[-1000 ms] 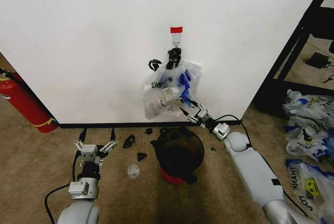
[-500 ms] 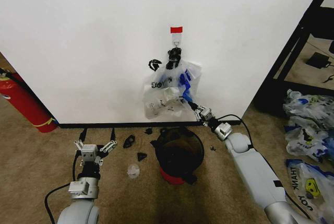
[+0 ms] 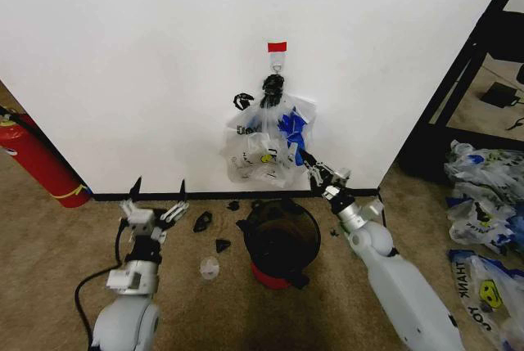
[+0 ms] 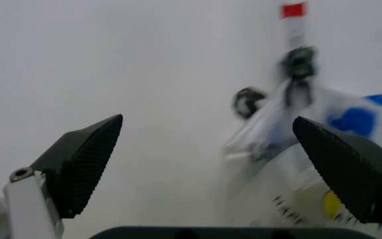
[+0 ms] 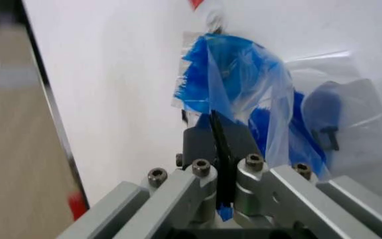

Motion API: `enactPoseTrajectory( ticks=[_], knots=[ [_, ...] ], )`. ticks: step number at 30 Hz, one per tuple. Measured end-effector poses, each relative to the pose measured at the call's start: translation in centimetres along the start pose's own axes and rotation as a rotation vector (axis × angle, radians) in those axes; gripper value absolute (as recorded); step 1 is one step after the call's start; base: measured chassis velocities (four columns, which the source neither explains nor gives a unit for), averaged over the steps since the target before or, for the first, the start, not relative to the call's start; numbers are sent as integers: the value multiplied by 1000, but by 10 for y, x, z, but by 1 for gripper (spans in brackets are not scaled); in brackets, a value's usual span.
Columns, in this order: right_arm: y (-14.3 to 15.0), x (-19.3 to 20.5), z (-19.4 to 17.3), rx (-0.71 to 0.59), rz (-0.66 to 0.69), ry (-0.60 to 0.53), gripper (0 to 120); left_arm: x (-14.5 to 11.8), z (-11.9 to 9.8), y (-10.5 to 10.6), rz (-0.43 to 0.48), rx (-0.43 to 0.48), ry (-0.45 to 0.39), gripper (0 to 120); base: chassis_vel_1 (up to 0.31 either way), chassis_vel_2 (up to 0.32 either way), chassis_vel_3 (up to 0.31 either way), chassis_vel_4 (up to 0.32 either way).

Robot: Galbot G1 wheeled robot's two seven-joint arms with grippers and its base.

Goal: Pick up the garbage bag from the wall and place it over the trash bin.

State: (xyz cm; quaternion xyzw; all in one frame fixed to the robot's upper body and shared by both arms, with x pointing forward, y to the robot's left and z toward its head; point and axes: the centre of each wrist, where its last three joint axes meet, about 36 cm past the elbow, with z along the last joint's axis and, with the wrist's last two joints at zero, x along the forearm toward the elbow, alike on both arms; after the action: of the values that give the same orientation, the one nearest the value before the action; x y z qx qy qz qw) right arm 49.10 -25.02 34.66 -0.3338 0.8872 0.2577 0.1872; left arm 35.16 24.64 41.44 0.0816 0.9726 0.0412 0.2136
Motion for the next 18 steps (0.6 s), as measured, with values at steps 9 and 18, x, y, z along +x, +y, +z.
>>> enactPoseTrajectory(
  ticks=[9,18],
  knots=[
    [9,11,9,-236,145,-128,0,-66,14,-21,270,-46,5,100,0,0,0,0],
    [27,14,25,-382,182,-208,0,-109,-5,-89,338,-21,149,100,0,0,0,0]
  ],
)
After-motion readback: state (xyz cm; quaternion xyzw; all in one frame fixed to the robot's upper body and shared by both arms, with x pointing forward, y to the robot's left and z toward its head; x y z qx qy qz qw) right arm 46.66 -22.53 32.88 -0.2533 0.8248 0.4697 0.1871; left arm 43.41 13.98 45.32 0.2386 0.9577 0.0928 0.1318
